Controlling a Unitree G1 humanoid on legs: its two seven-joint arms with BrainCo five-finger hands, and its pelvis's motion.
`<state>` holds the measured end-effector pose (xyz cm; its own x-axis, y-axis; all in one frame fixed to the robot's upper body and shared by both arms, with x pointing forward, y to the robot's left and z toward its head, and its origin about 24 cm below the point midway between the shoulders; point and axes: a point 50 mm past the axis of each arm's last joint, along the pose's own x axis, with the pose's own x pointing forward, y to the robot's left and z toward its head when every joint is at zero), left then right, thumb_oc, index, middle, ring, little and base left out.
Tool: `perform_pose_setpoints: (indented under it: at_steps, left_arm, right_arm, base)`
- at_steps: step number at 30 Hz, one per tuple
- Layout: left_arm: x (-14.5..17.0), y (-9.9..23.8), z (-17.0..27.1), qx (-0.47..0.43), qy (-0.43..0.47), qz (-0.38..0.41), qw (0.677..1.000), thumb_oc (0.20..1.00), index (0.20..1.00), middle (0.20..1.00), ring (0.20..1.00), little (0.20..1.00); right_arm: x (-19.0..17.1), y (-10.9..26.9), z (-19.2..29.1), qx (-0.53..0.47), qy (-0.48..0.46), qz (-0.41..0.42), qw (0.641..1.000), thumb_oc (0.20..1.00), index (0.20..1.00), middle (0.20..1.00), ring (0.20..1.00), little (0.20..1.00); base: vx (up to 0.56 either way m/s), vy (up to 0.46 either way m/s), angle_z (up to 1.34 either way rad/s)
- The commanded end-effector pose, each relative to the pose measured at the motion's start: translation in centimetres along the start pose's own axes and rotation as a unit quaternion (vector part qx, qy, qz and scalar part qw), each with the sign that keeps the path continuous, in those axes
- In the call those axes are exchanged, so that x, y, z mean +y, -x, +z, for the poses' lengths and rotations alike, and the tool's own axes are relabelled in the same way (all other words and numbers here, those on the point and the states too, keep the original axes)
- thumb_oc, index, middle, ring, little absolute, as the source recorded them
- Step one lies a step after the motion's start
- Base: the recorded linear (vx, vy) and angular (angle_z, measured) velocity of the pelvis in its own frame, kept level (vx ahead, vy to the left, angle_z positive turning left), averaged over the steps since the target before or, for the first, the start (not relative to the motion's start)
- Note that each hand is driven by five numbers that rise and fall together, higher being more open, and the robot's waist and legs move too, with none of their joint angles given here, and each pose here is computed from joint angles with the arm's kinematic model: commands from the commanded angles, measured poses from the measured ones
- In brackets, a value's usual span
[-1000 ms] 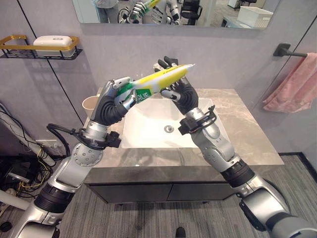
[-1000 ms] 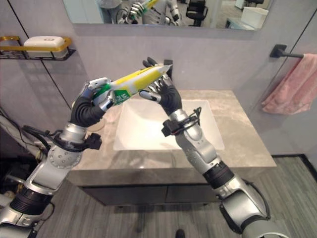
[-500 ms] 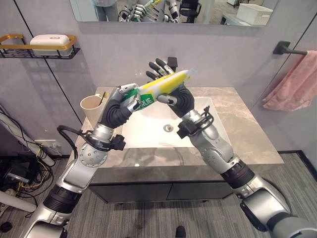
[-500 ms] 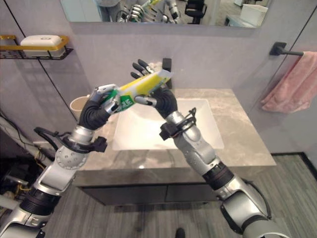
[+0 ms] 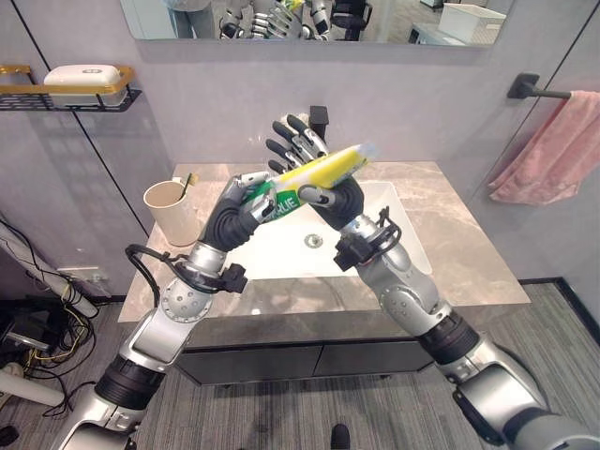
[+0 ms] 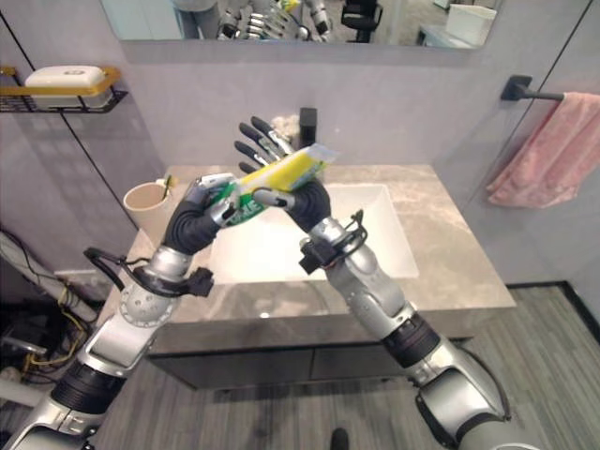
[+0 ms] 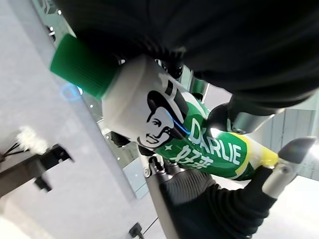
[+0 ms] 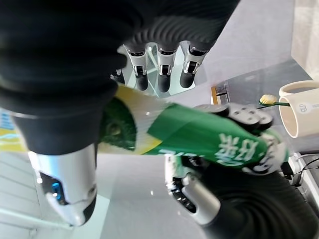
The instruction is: Put brush and paste in cup on sink, flatten towel.
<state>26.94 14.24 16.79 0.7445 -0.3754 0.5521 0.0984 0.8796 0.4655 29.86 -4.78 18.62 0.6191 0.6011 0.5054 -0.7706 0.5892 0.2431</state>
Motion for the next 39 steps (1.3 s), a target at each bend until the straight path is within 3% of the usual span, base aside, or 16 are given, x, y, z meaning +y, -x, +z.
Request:
perform_pose_setpoints:
  at_steps: [1, 2, 3, 6, 7, 14, 17, 21, 22, 23, 31, 39]
  left_arm:
    - [-0.4, -1.5, 1.5, -0.054, 0.001, -0.023, 0.998, 0.200, 0.200, 0.200, 0.200, 0.200]
    - [-0.7, -1.4, 1.3, -0.047, 0.008, -0.024, 0.999, 0.200, 0.200, 0.200, 0.200, 0.200]
    - [-0.7, -1.4, 1.3, -0.047, 0.008, -0.024, 0.999, 0.200, 0.200, 0.200, 0.200, 0.200]
    - [-1.1, -1.2, 1.0, -0.039, 0.015, -0.026, 0.999, 0.200, 0.200, 0.200, 0.200, 0.200]
    - [-1.2, -1.2, 1.0, -0.038, 0.016, -0.027, 0.999, 0.200, 0.200, 0.200, 0.200, 0.200]
    - [-1.9, -0.5, 0.6, -0.022, 0.042, -0.030, 0.998, 0.200, 0.200, 0.200, 0.200, 0.200]
    - [-2.2, -0.2, 0.3, -0.009, 0.052, -0.032, 0.998, 0.200, 0.200, 0.200, 0.200, 0.200]
    - [-2.5, 0.6, -0.1, 0.007, 0.060, -0.035, 0.998, 0.200, 0.200, 0.200, 0.200, 0.200]
    - [-2.5, 1.3, -0.3, 0.021, 0.070, -0.037, 0.997, 0.959, 0.959, 0.959, 0.959, 0.959]
    - [-2.5, 1.3, -0.3, 0.022, 0.070, -0.037, 0.997, 1.000, 1.000, 1.000, 1.000, 1.000]
    - [-1.4, 3.8, -1.0, 0.067, 0.092, -0.012, 0.993, 1.000, 1.000, 1.000, 1.000, 1.000]
    - [0.8, 7.5, -2.2, 0.140, 0.116, -0.011, 0.983, 1.000, 1.000, 1.000, 1.000, 1.000]
  right_arm:
    - [1.6, -2.1, 5.0, -0.125, -0.004, 0.038, 0.991, 0.843, 0.843, 0.843, 0.843, 0.843]
    - [1.7, -2.2, 5.3, -0.133, -0.005, 0.037, 0.990, 0.705, 0.705, 0.705, 0.705, 0.705]
    - [1.7, -2.2, 5.3, -0.133, -0.005, 0.037, 0.990, 0.624, 0.624, 0.624, 0.624, 0.624]
    - [2.0, -2.2, 5.7, -0.148, -0.004, 0.038, 0.988, 0.564, 0.564, 0.564, 0.564, 0.564]
    - [2.1, -2.1, 5.8, -0.149, -0.003, 0.037, 0.988, 0.442, 0.442, 0.442, 0.442, 0.442]
    - [1.9, -1.6, 6.4, -0.167, 0.001, 0.023, 0.986, 0.363, 0.363, 0.363, 0.363, 0.363]
    - [1.5, -1.5, 6.3, -0.171, 0.000, 0.005, 0.985, 0.200, 0.200, 0.200, 0.200, 0.200]
    - [1.0, -1.1, 6.2, -0.176, -0.004, -0.020, 0.984, 0.200, 0.200, 0.200, 0.200, 0.200]
    - [0.6, -0.9, 6.5, -0.188, -0.006, -0.039, 0.981, 0.200, 0.200, 0.200, 0.200, 0.200]
    - [0.7, -0.9, 6.5, -0.188, -0.006, -0.039, 0.981, 0.200, 0.200, 0.200, 0.200, 0.200]
    - [0.2, -1.1, 7.5, -0.214, 0.007, -0.069, 0.974, 0.200, 0.200, 0.200, 0.200, 0.200]
    - [-1.3, -1.7, 11.6, -0.266, 0.095, -0.114, 0.952, 0.200, 0.200, 0.200, 0.200, 0.200]
  base:
    - [0.00, 0.000, 0.00]
    - [0.00, 0.000, 0.00]
    - [0.00, 0.000, 0.00]
    - [0.00, 0.000, 0.00]
    - [0.00, 0.000, 0.00]
    - [0.02, 0.000, -0.04]
    - [0.00, 0.000, 0.00]
    - [0.00, 0.000, 0.00]
    - [0.00, 0.000, 0.00]
    - [0.00, 0.000, 0.00]
    - [-0.02, 0.008, 0.07]
    - [-0.04, 0.011, 0.19]
